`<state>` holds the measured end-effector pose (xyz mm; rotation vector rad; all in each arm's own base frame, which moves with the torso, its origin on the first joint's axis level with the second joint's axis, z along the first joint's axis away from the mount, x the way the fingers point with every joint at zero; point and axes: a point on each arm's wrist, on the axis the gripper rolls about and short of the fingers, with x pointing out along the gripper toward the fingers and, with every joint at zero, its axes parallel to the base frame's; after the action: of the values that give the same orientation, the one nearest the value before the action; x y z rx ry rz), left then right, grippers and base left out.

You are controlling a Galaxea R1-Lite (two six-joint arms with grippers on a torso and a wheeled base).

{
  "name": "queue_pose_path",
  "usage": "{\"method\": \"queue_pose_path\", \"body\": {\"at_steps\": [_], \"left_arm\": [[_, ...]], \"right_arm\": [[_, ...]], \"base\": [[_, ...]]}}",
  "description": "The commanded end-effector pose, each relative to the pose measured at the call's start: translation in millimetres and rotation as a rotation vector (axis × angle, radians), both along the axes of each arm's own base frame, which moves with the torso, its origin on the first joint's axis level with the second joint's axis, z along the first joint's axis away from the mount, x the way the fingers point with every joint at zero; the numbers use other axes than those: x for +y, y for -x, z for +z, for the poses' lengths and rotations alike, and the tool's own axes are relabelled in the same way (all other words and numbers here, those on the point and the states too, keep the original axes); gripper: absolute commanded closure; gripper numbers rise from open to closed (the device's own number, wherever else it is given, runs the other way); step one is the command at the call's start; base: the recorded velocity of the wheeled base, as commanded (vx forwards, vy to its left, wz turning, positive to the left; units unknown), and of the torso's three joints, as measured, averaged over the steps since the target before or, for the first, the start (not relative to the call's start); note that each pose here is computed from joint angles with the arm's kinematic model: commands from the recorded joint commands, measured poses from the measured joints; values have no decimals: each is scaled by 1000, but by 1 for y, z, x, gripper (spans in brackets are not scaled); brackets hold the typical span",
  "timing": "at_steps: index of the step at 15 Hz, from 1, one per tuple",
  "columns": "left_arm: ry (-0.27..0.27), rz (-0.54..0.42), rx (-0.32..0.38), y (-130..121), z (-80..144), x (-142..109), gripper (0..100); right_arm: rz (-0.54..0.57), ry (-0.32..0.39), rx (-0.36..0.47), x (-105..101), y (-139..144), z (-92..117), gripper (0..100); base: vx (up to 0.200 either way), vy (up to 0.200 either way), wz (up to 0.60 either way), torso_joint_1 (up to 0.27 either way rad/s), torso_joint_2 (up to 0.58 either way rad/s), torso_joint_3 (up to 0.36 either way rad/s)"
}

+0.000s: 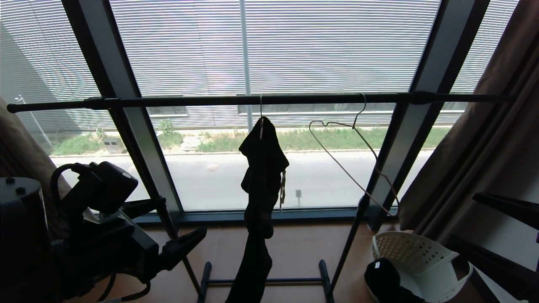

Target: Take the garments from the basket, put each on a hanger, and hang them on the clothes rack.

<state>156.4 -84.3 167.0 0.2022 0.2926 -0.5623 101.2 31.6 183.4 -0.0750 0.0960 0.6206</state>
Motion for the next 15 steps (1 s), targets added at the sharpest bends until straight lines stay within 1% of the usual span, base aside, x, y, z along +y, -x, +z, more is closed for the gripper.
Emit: {"method": "queue_pose_path", "body": {"at_steps": [1, 2, 3, 4, 5, 6, 7, 8, 9, 10, 11, 12, 13, 14, 15], "left_arm": [[-48, 47, -82, 64, -23, 30, 0], [-42, 45, -105, 81, -32, 39, 0], [-43, 48, -113, 90, -38, 44, 0], [-42, 88, -126, 103, -45, 55, 0], [-58, 149, -129, 109, -47, 62, 0], [-91, 226, -159, 114, -47, 69, 0], [-109, 264, -186, 117, -46, 72, 0], [-141, 377, -254, 126, -45, 80, 0], [-146, 484, -290, 134, -46, 84, 0], [-149, 554, -304, 140, -49, 86, 0], [-152, 600, -319, 145, -53, 87, 0], [-151, 669, -359, 159, -62, 87, 0], [-150, 693, -361, 165, -71, 86, 0], [-138, 695, -370, 169, -76, 86, 0], [-109, 693, -355, 172, -80, 86, 0]], "right_arm": [[-116, -8, -94, -15, 43, -8, 0], [-149, -6, -96, -18, 56, -12, 0], [-168, -2, -82, -20, 65, -17, 0], [-221, 4, -72, -23, 85, -26, 0], [-247, 6, -69, -25, 98, -34, 0], [-272, 11, -54, -26, 109, -43, 0], [-291, 14, -45, -27, 113, -48, 0], [-331, 14, -55, -28, 122, -56, 0], [-341, 9, -68, -29, 127, -62, 0], [-353, 8, -77, -29, 129, -68, 0], [-365, 9, -77, -29, 130, -74, 0], [-408, 17, -55, -28, 127, -90, 0], [-419, 18, -55, -28, 127, -97, 0], [-420, 17, -56, -28, 127, -102, 0], [-422, 15, -60, -28, 128, -102, 0]], "base": [[0, 0, 0, 0, 0, 0], [0, 0, 0, 0, 0, 0], [0, 0, 0, 0, 0, 0], [0, 0, 0, 0, 0, 0], [0, 0, 0, 0, 0, 0], [0, 0, 0, 0, 0, 0], [0, 0, 0, 0, 0, 0], [0, 0, 0, 0, 0, 0], [0, 0, 0, 0, 0, 0], [0, 0, 0, 0, 0, 0], [0, 0, 0, 0, 0, 0], [0, 0, 0, 0, 0, 0], [0, 0, 0, 0, 0, 0], [0, 0, 0, 0, 0, 0], [0, 0, 0, 0, 0, 0]]}}
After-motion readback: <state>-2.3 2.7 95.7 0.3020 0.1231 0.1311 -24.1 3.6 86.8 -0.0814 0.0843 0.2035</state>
